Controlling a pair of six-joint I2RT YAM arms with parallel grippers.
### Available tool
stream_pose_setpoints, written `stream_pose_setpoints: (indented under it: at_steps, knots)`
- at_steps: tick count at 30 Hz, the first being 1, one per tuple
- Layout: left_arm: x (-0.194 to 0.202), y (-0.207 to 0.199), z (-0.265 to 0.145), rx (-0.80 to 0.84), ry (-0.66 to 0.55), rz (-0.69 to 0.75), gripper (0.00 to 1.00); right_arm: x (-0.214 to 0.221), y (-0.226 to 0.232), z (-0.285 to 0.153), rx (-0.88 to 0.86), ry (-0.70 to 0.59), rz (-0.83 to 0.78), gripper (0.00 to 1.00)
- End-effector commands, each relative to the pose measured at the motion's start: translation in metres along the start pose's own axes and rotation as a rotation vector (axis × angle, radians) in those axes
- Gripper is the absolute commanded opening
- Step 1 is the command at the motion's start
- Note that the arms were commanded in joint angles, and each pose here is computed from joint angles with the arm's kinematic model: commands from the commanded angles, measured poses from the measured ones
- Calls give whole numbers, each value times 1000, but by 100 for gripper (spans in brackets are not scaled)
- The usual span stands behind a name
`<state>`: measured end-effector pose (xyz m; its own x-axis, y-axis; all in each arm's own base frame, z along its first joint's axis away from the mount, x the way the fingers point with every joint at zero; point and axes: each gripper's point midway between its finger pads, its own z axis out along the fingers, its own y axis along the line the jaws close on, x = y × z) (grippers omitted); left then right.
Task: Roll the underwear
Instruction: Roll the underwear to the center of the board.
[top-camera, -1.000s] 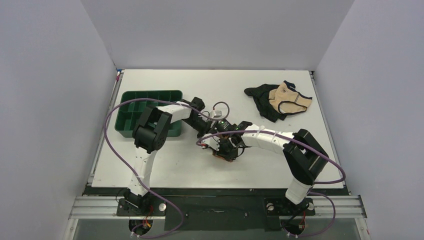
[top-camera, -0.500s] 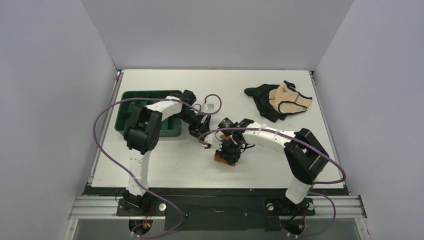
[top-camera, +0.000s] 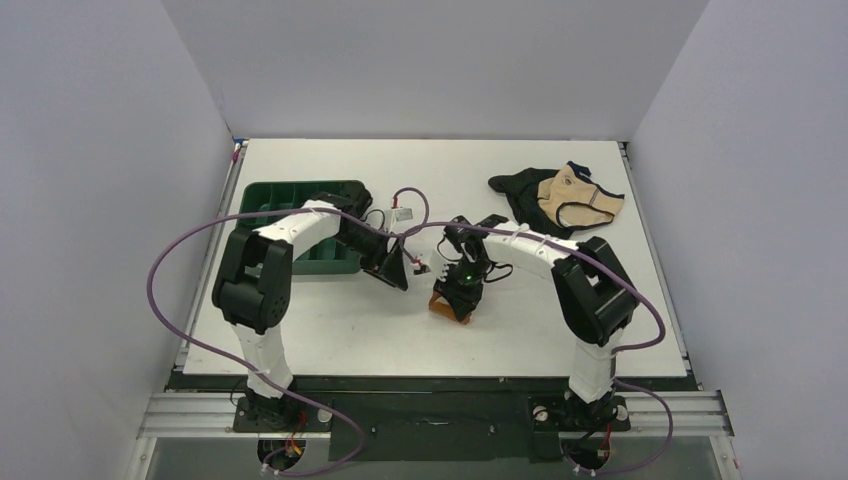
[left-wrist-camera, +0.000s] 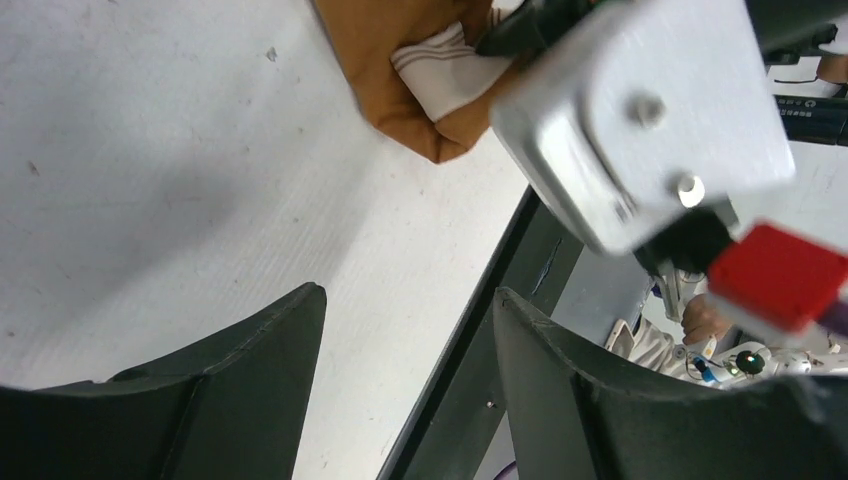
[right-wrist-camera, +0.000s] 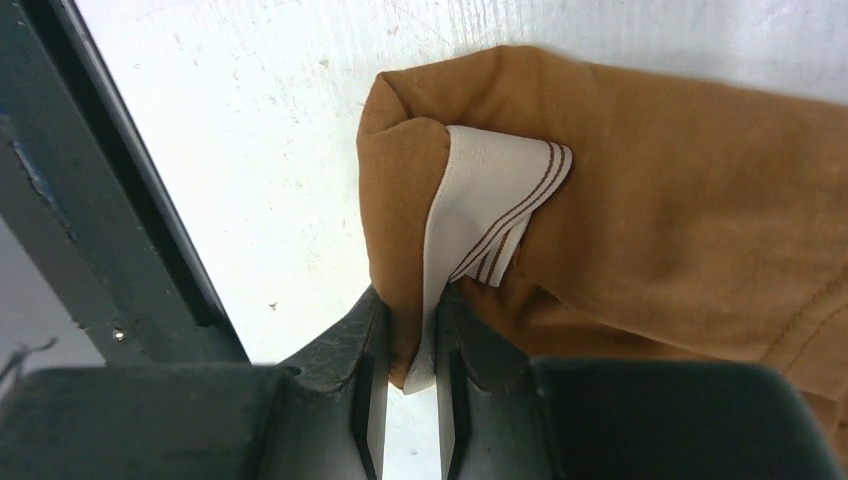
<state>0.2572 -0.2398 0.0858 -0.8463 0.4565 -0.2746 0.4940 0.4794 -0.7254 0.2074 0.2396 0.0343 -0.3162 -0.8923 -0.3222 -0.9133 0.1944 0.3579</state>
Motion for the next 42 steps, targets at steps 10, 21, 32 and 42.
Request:
stream_pose_setpoints:
  at_steps: [10,21,32,42]
  knots:
    - [20,-14,-37,-30,-91,234,60,-9,4,3,-310,-17,55,0]
    - [26,1,-42,-201,-161,473,60,0,2,4,-540,12,165,0]
    - [-6,-36,-7,-339,-190,887,71,7,3,6,-638,5,235,0]
    - [-26,-64,64,-367,-130,1248,81,11,2,8,-636,25,242,0]
